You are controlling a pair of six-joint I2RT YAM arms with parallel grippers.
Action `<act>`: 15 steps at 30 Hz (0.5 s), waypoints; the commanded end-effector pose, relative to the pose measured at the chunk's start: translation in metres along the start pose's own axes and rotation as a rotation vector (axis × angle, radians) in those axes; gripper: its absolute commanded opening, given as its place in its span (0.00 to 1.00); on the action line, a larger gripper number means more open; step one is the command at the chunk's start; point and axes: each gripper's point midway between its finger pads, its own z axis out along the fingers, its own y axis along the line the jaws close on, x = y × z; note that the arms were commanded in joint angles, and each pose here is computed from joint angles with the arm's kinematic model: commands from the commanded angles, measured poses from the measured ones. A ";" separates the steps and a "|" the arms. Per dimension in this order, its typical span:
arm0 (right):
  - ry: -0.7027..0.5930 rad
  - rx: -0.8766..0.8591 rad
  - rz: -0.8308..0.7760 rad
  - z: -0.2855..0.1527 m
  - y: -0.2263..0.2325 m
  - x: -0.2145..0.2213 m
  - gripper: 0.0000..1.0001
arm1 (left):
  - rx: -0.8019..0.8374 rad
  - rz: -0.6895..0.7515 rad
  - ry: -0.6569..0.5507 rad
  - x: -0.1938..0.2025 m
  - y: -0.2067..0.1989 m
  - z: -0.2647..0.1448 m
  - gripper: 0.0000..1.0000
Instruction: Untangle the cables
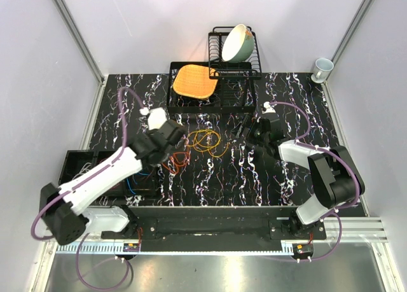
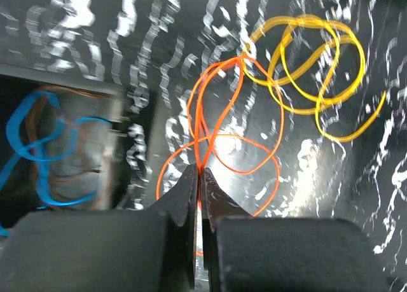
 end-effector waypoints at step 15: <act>-0.004 -0.054 0.017 0.008 0.015 -0.012 1.00 | -0.223 -0.233 -0.322 -0.117 0.155 -0.075 0.00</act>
